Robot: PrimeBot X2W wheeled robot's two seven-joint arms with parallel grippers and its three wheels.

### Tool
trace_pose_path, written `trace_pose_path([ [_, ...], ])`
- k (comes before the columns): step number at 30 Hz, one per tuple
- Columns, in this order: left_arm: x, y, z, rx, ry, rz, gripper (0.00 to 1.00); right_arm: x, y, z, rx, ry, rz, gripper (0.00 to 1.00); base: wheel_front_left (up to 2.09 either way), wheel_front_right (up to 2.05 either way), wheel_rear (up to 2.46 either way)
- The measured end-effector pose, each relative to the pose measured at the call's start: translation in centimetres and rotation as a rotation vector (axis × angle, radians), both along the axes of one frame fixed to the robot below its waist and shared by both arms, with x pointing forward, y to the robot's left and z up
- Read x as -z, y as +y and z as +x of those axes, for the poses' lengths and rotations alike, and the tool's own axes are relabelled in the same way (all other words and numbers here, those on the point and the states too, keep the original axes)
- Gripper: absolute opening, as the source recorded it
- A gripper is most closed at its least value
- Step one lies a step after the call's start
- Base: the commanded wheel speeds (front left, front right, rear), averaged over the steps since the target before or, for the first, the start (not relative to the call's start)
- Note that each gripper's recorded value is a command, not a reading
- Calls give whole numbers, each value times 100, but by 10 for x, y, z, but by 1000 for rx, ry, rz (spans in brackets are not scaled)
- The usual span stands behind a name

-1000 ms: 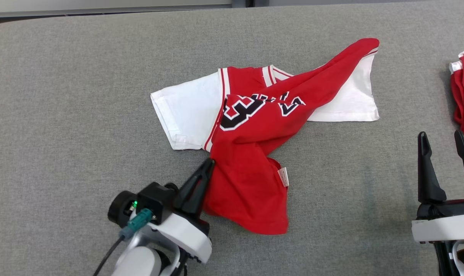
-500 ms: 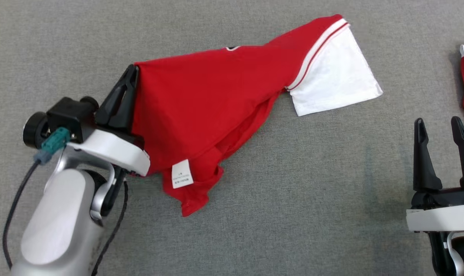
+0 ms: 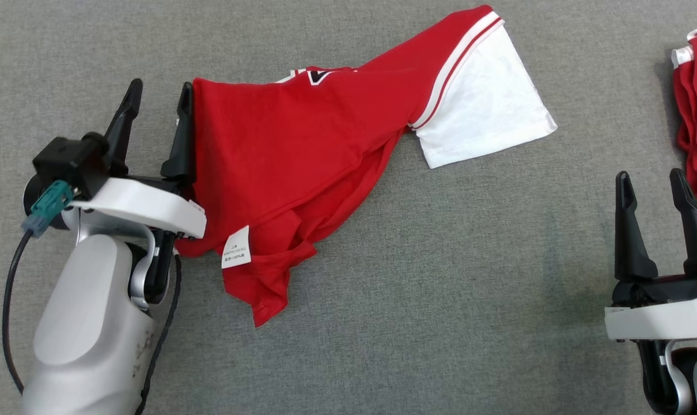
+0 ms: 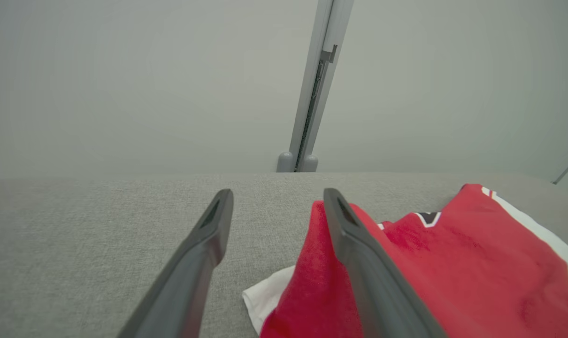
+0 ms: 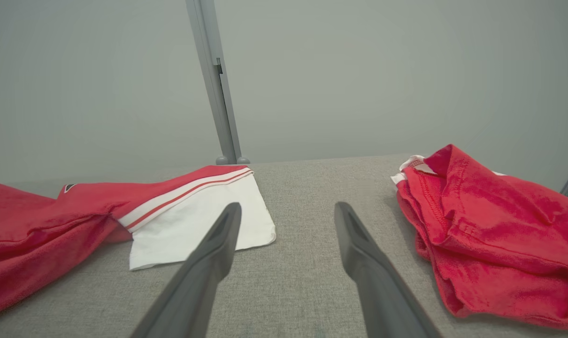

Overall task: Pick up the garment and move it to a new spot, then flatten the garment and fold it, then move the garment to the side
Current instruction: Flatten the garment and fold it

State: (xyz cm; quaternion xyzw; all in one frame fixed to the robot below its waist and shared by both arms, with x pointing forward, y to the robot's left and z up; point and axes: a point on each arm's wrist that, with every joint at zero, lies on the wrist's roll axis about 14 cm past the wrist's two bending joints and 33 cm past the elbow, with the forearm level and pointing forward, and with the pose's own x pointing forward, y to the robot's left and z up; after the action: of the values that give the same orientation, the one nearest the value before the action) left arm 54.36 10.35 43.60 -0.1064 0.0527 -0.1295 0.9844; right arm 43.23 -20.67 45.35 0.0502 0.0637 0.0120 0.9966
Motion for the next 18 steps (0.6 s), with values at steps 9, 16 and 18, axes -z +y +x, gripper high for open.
trace_pose_path([
  [9,-34,45,-45,-175,-98,-48,100,-24,7,-1,-41,-52,-24,100,0,0,0],
  [16,-51,63,-96,-231,-126,-25,100,-37,17,-16,-75,-55,-24,100,0,0,0],
  [18,-52,61,-108,-225,-126,-17,100,-41,19,-21,-79,-60,-24,100,0,0,0],
])
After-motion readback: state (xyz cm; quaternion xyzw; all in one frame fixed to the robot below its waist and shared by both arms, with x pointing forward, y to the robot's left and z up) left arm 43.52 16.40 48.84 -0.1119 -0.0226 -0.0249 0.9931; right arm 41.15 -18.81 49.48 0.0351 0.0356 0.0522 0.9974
